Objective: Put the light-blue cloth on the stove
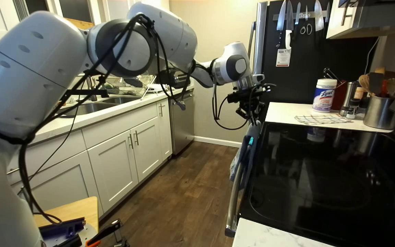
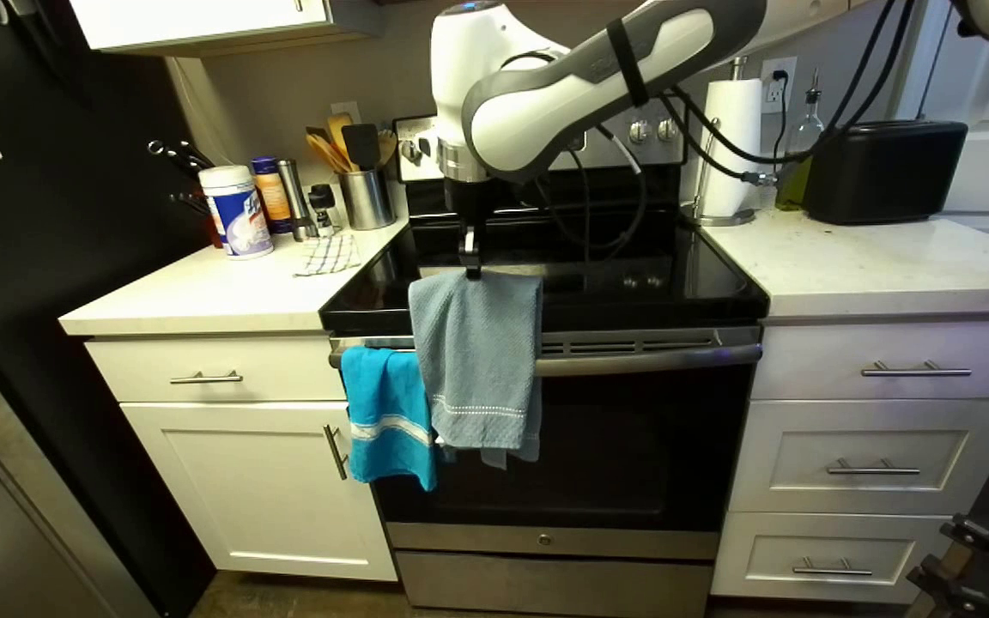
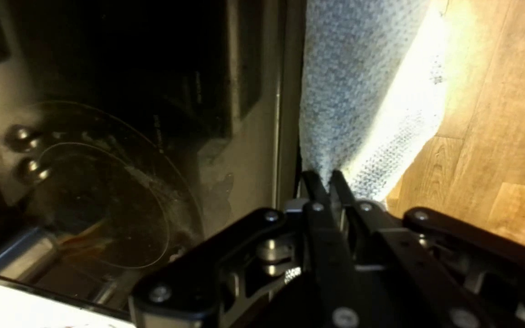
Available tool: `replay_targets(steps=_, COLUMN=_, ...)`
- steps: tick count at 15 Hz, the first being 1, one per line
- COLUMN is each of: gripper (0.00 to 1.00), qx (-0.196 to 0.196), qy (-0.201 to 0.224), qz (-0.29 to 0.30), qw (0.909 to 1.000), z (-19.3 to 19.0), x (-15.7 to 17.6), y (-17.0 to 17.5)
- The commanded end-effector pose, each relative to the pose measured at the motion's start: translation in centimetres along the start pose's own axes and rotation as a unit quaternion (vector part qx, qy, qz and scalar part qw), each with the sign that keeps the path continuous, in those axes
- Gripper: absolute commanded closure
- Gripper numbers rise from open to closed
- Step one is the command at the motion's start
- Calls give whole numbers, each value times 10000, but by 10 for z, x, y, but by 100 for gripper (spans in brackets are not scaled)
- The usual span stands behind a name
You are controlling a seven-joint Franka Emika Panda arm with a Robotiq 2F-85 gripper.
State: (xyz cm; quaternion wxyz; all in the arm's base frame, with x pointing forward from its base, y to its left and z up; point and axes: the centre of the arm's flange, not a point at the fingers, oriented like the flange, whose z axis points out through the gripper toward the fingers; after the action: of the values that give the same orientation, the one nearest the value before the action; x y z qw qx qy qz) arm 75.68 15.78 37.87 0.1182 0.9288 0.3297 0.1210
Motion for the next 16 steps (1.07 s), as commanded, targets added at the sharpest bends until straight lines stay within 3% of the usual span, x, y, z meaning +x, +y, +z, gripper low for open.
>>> replay_targets(steps=1, gripper=98, qx=-111, qy=123, qz=132, qw=9998, z=-41, x=-28, y=27)
replay_targets(steps=6, gripper=98, qx=-289, qy=157, qz=449, qw=9985, z=-61, x=-39, y=72)
replay_targets(steps=10, gripper=98, qx=-415, qy=104, qz=695, qw=9967, z=-48, x=-49, y=112)
replay_targets(steps=16, gripper=98, qx=-431, qy=388, qz=795, qw=9951, z=-33, x=-45, y=156)
